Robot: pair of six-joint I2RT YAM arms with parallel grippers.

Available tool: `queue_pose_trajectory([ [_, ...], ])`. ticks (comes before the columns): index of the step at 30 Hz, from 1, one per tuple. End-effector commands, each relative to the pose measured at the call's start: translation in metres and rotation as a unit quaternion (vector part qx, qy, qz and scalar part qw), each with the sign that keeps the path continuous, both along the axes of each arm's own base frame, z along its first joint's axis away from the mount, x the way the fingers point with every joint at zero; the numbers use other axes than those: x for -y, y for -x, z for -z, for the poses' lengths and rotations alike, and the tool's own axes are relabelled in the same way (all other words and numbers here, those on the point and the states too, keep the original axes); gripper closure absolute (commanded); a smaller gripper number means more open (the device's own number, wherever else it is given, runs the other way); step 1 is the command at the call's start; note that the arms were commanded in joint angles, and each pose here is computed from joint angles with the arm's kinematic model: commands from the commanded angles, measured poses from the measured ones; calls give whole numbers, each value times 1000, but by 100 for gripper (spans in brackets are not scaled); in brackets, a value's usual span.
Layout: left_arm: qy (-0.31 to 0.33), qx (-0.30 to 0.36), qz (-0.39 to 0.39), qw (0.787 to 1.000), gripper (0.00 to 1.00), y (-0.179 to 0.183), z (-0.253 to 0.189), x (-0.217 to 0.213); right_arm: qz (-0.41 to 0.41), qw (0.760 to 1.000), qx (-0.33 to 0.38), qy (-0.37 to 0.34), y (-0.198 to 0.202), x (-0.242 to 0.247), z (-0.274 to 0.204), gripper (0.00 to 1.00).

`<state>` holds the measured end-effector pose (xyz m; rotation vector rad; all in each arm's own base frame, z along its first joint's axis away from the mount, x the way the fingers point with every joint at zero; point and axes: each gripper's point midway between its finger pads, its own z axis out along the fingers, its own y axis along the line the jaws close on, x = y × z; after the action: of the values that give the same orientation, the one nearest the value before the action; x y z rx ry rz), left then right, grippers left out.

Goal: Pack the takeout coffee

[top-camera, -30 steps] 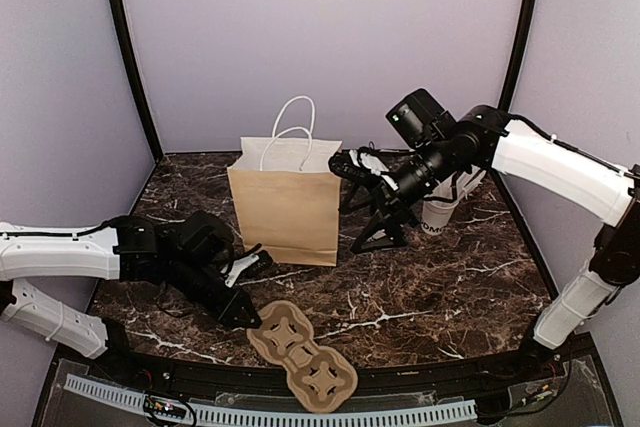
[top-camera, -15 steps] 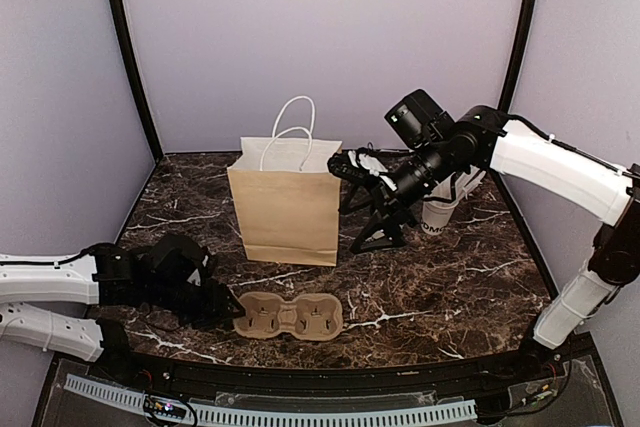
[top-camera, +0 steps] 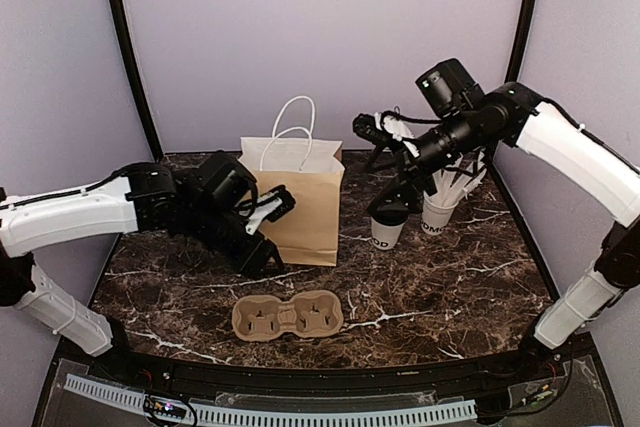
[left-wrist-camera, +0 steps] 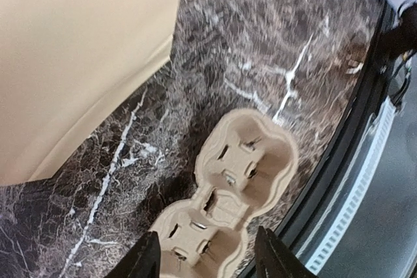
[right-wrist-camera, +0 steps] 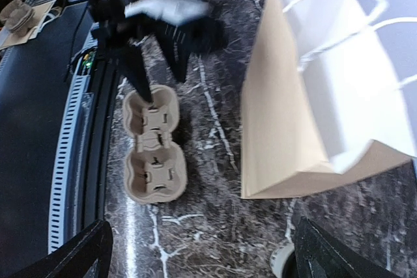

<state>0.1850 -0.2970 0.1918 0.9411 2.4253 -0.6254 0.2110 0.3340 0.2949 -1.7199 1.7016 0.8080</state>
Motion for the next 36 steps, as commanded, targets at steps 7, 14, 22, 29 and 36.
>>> queue_pose_trajectory([
  [7,-159,-56,241,956,47,36,65,16,105,989,86,-52,-40,56,-68,1],
  [14,-195,-53,294,934,49,47,84,23,114,989,79,-55,-46,59,-66,1],
  [22,-212,-33,302,929,53,47,102,27,113,989,74,-53,-49,57,-61,1],
  [29,-231,-16,297,927,55,43,117,25,114,990,70,-51,-52,56,-56,1],
  [36,-231,-7,297,926,56,42,128,28,115,990,67,-51,-54,55,-55,1],
])
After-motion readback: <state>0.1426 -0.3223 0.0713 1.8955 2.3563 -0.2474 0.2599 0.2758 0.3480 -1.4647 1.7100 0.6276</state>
